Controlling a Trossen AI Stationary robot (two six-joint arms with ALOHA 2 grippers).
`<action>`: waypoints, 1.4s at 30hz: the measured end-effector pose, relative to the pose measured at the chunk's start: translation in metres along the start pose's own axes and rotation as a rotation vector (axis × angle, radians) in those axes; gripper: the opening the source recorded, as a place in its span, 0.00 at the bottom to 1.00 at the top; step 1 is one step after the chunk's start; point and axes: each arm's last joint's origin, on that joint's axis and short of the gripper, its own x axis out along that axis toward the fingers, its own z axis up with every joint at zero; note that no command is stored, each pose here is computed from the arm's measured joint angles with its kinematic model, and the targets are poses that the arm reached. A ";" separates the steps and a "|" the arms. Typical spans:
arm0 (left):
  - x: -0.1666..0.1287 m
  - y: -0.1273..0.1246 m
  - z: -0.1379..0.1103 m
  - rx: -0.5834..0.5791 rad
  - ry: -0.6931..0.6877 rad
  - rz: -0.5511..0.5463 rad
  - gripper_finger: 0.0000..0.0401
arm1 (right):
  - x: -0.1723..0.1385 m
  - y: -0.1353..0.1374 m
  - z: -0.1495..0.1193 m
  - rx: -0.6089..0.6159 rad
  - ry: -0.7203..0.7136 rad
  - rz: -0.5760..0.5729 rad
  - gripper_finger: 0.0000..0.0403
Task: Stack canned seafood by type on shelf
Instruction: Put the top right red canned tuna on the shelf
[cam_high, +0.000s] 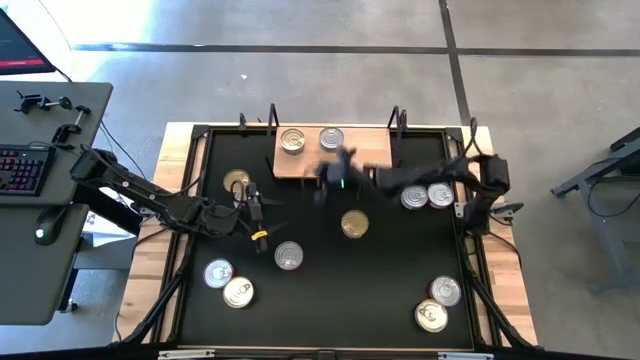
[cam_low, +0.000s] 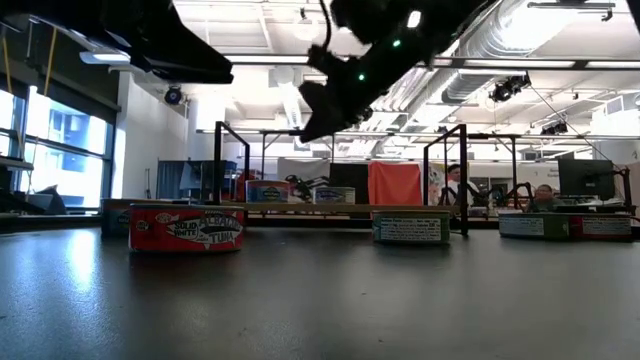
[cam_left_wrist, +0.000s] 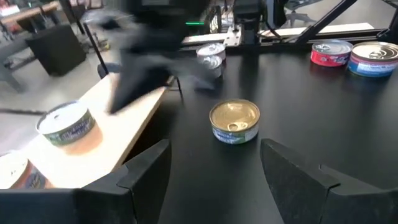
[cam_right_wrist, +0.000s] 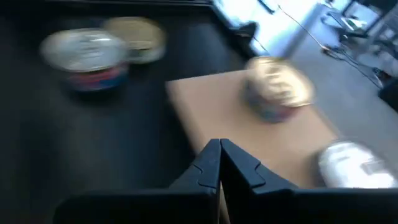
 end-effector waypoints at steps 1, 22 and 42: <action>0.000 0.000 -0.001 -0.008 0.005 0.001 0.59 | -0.009 0.020 -0.005 -0.005 -0.022 0.004 0.00; 0.023 -0.016 -0.005 0.014 -0.105 -0.004 0.59 | -0.223 0.136 -0.036 0.053 0.184 -0.193 0.21; 0.027 -0.016 -0.003 0.066 -0.146 0.007 0.59 | -0.212 0.019 -0.129 0.259 0.534 -0.395 0.32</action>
